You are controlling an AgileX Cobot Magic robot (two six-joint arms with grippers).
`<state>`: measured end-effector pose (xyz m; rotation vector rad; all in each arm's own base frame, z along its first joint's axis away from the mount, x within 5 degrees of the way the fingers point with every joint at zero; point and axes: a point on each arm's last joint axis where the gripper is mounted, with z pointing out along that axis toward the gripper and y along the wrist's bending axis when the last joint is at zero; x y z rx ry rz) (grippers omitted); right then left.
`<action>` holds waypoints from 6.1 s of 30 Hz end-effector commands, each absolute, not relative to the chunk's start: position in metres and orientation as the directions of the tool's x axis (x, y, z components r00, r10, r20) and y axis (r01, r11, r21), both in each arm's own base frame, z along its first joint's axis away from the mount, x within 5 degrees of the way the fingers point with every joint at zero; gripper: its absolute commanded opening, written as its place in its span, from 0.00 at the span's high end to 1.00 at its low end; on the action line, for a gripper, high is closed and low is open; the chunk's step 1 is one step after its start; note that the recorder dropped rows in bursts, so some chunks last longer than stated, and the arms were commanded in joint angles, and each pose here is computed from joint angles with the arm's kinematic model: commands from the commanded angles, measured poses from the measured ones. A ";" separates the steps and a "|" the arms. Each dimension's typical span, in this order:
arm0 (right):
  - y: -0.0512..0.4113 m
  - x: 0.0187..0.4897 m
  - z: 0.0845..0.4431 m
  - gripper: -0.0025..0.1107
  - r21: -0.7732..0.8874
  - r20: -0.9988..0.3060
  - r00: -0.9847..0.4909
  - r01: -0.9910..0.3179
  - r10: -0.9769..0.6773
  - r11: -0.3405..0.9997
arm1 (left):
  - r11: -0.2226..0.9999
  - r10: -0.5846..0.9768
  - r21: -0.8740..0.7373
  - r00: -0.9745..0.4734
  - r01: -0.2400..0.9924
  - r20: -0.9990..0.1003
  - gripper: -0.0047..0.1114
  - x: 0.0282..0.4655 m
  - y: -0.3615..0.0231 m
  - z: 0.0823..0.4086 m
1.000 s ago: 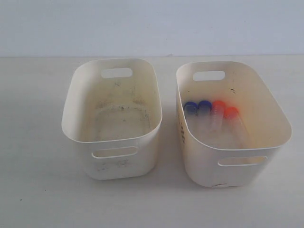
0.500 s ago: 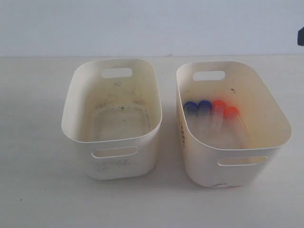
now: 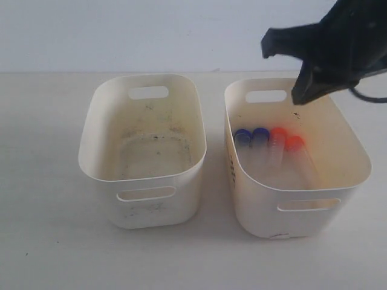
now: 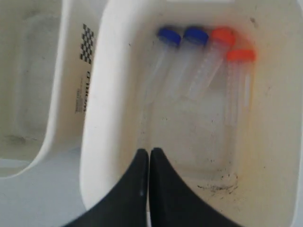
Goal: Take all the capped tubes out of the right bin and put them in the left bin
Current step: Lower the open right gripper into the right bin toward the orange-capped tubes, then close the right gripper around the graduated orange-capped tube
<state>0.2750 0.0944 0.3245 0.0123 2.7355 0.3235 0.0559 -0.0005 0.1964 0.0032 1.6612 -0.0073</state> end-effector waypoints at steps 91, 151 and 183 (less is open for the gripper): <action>0.106 0.365 0.161 0.49 -0.007 -0.173 -0.980 0.103 0.101 0.995 | 1.000 -0.009 -0.010 -0.085 0.013 -0.996 0.92 0.056 -0.001 0.198; 0.095 0.365 0.138 0.59 -0.150 -0.129 -0.977 0.190 0.172 0.970 | 1.000 -0.009 -0.010 -0.085 0.013 -0.996 0.92 0.056 -0.001 0.198; 0.095 0.370 0.135 0.59 -0.146 -0.164 -0.974 0.179 0.155 0.973 | 1.000 -0.009 -0.010 -0.085 0.013 -0.996 0.92 0.056 -0.001 0.198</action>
